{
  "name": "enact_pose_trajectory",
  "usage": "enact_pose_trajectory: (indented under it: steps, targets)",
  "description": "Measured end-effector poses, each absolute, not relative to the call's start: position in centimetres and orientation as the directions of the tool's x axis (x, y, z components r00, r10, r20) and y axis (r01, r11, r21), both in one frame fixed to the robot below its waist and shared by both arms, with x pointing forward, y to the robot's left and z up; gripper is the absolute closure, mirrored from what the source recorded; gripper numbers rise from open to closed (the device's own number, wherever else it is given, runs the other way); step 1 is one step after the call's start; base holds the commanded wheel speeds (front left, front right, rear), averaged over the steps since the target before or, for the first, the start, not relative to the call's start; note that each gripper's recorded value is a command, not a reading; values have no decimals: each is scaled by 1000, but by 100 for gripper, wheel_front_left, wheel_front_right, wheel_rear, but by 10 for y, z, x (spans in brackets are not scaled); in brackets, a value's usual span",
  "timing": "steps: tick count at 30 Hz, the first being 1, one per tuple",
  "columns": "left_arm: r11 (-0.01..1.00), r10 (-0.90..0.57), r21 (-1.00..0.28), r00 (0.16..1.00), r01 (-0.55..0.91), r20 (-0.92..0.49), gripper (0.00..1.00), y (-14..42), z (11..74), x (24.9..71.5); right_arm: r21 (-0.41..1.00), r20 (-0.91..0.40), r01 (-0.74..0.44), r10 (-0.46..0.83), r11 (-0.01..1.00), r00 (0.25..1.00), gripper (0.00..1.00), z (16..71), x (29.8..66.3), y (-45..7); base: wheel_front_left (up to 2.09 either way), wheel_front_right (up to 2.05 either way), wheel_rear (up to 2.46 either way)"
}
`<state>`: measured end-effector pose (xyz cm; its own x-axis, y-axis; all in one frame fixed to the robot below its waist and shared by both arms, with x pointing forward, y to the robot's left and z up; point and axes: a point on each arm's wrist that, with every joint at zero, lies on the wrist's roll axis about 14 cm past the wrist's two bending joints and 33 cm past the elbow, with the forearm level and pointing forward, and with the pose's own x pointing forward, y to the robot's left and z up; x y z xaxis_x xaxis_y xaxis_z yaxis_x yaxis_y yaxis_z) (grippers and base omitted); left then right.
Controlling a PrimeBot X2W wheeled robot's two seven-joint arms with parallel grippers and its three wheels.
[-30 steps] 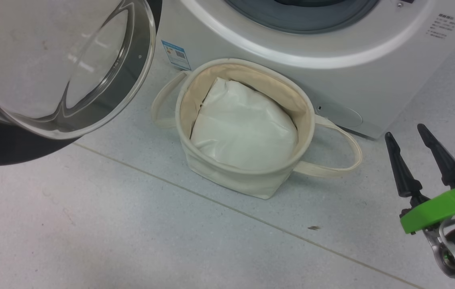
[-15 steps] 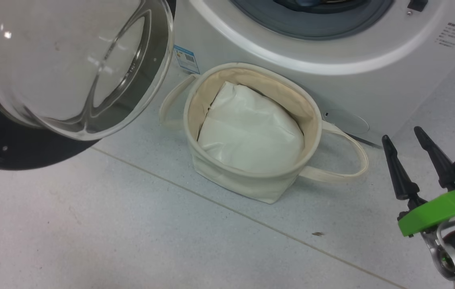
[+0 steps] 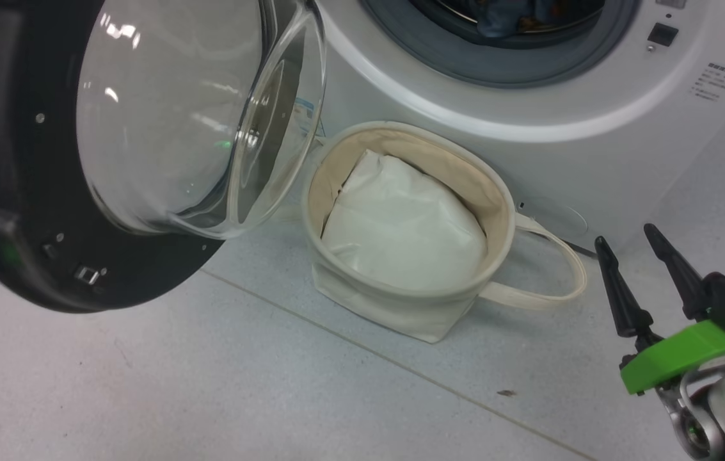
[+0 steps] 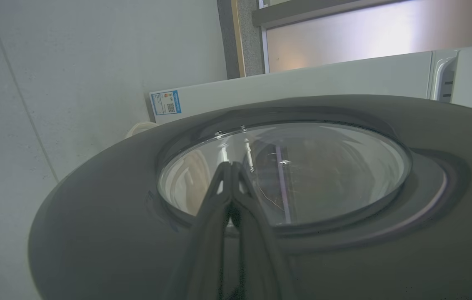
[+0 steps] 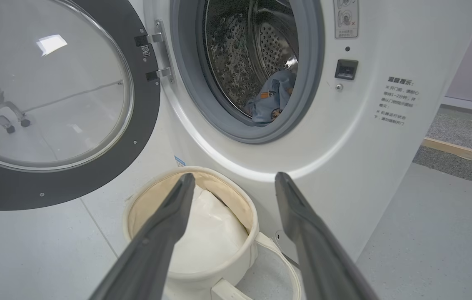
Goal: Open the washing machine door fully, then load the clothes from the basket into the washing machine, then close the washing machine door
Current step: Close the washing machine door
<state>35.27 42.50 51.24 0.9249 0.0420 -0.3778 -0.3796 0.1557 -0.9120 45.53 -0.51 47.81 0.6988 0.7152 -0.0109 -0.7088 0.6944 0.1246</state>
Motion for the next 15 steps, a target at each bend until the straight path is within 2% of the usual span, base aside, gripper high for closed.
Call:
enact_pose_trajectory:
  steps: [15]
  targets:
    - [219, -111, -916, 924, -336, -366, 100, 389, 520, 339, 134, 14, -717, 722, 684, 692, 0, 490, 441, 5, 0, 0, 0]
